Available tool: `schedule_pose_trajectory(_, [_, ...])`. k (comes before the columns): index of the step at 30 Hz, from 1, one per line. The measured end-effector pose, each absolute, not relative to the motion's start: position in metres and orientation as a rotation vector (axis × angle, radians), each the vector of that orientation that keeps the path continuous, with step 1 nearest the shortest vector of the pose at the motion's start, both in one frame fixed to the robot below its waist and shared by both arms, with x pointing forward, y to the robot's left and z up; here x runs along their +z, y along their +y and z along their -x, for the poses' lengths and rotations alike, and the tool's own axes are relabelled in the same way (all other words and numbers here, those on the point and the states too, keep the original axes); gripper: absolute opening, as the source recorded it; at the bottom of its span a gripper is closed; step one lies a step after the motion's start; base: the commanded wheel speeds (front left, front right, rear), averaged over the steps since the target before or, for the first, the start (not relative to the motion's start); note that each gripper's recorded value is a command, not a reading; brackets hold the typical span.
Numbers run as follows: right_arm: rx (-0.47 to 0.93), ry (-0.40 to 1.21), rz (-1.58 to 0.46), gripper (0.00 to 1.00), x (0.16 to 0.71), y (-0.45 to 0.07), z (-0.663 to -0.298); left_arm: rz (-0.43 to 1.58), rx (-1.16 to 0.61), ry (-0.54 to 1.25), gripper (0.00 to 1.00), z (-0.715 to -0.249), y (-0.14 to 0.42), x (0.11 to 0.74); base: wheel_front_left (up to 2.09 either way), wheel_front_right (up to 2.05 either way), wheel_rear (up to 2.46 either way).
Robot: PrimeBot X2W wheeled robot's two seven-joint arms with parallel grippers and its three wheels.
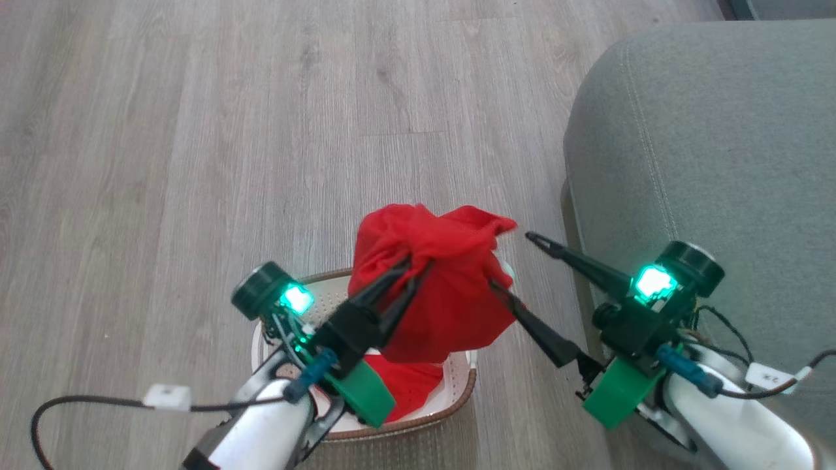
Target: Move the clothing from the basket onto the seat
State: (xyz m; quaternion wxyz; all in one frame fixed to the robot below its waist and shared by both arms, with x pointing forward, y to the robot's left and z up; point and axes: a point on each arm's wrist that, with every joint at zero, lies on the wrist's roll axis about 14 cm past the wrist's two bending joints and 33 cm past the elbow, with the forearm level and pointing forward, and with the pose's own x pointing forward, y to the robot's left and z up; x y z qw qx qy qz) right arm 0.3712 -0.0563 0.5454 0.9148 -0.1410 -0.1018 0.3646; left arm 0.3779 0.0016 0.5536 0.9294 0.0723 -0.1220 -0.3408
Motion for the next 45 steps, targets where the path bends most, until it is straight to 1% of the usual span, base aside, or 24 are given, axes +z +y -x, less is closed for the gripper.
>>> schedule_pose_trajectory(7, [0.800, -0.161, 0.356, 1.00, 0.526, -0.053, -0.369, -0.201, -0.814, -0.247, 0.00, -0.357, -0.019, 0.545, 0.00, 0.00, 0.00])
schedule_pose_trajectory(11, [0.846, -0.139, 0.374, 1.00, 0.517, -0.044, -0.367, -0.219, -0.850, -0.260, 0.00, -0.354, -0.026, 0.546, 0.00, 0.00, 0.00])
schedule_pose_trajectory(17, [0.909, -0.056, 0.346, 1.00, 0.492, -0.033, -0.354, -0.191, -0.857, -0.271, 0.00, -0.355, -0.030, 0.553, 0.00, 0.00, 0.00])
schedule_pose_trajectory(23, [0.913, -0.060, 0.363, 1.00, 0.493, -0.032, -0.362, -0.175, -0.856, -0.280, 0.00, -0.357, -0.032, 0.557, 0.00, 0.00, 0.00])
schedule_pose_trajectory(29, [0.920, -0.056, 0.329, 1.00, 0.492, -0.019, -0.362, -0.130, -0.856, -0.276, 0.00, -0.354, -0.035, 0.561, 0.00, 0.00, 0.00])
schedule_pose_trajectory(30, [0.923, -0.058, 0.322, 0.68, 0.492, -0.017, -0.362, -0.131, -0.857, -0.276, 0.00, -0.354, -0.035, 0.561, 0.00, 0.00, 0.00])
schedule_pose_trajectory(31, [0.923, -0.059, 0.314, 0.27, 0.493, -0.014, -0.362, -0.132, -0.857, -0.276, 0.00, -0.353, -0.035, 0.560, 0.00, 0.00, 0.00])
schedule_pose_trajectory(32, [0.924, -0.061, 0.308, 0.00, 0.493, -0.012, -0.362, -0.132, -0.859, -0.275, 0.00, -0.352, -0.035, 0.560, 0.00, 0.00, 0.00])
schedule_pose_trajectory(38, [0.915, -0.100, 0.315, 0.00, 0.502, -0.006, -0.364, -0.141, -0.863, -0.283, 0.00, -0.348, -0.037, 0.562, 0.00, 0.00, 0.00])
schedule_pose_trajectory(43, [0.874, -0.114, 0.278, 0.00, 0.510, -0.010, -0.365, -0.143, -0.847, -0.299, 0.00, -0.349, -0.035, 0.568, 0.00, 0.00, 0.00])
schedule_pose_trajectory(44, [0.866, -0.120, 0.269, 0.00, 0.512, -0.011, -0.365, -0.143, -0.838, -0.309, 0.30, -0.350, -0.034, 0.570, 0.00, 0.00, 0.00])
schedule_pose_trajectory(45, [0.858, -0.128, 0.258, 0.00, 0.515, -0.011, -0.365, -0.145, -0.829, -0.315, 0.69, -0.351, -0.033, 0.571, 0.00, 0.00, 0.00])
